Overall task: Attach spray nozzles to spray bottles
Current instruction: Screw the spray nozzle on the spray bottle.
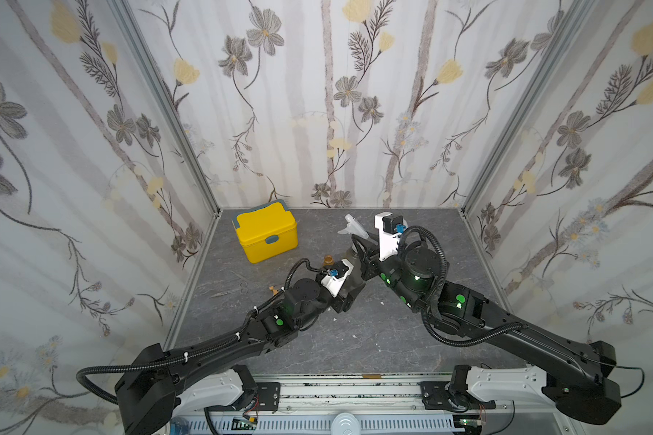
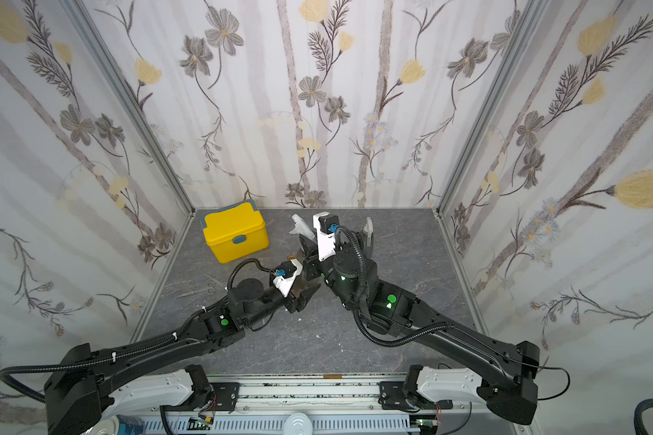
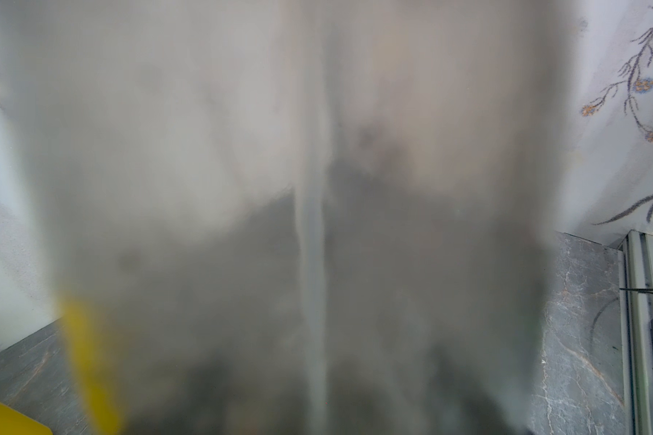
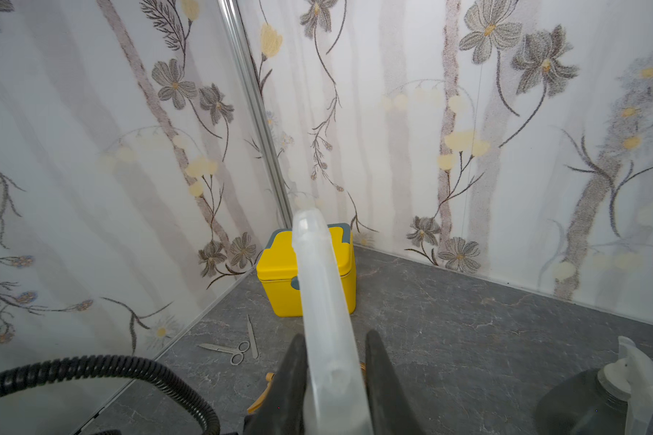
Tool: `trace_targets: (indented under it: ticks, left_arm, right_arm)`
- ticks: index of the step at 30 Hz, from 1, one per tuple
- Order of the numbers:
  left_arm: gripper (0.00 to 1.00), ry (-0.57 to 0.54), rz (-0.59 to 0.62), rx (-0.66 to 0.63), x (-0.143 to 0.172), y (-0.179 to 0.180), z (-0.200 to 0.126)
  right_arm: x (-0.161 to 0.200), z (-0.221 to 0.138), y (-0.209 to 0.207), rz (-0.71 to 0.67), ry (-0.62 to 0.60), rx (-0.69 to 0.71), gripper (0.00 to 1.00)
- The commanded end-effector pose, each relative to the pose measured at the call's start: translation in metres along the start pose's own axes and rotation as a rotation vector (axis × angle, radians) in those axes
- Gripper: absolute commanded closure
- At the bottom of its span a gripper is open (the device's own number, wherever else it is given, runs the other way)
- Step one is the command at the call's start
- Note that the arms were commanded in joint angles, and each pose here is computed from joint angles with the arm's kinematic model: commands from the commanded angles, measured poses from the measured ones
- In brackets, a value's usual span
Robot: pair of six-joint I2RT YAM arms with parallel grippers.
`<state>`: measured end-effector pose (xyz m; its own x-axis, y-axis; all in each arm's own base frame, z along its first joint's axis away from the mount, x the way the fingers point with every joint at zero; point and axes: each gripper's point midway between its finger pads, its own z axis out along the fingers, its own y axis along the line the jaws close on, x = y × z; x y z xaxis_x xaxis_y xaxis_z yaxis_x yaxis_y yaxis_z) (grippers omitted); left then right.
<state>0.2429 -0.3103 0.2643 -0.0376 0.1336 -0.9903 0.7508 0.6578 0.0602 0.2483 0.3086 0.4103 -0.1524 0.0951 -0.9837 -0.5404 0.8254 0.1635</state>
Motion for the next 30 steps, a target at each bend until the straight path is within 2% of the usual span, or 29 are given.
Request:
trace_targets:
  ticks: [1,5,15,30]
  left_arm:
    - [0.31,-0.284,-0.031,-0.027,-0.077,0.007,-0.011]
    - [0.31,-0.285,-0.032,-0.035,-0.077,0.009,-0.011]
    - [0.32,-0.278,-0.025,-0.043,-0.075,0.010,-0.010]
    - [0.32,-0.270,-0.009,-0.015,-0.072,0.005,-0.009]
  right_arm:
    - [0.068,-0.002,-0.004,-0.138,0.244,0.005,0.81]
    - [0.065,0.000,0.000,-0.089,0.213,-0.003,0.77]
    - [0.055,0.008,-0.004,-0.062,0.163,0.174,0.75]
    - [0.009,0.004,0.023,-0.096,0.124,0.078,0.61]
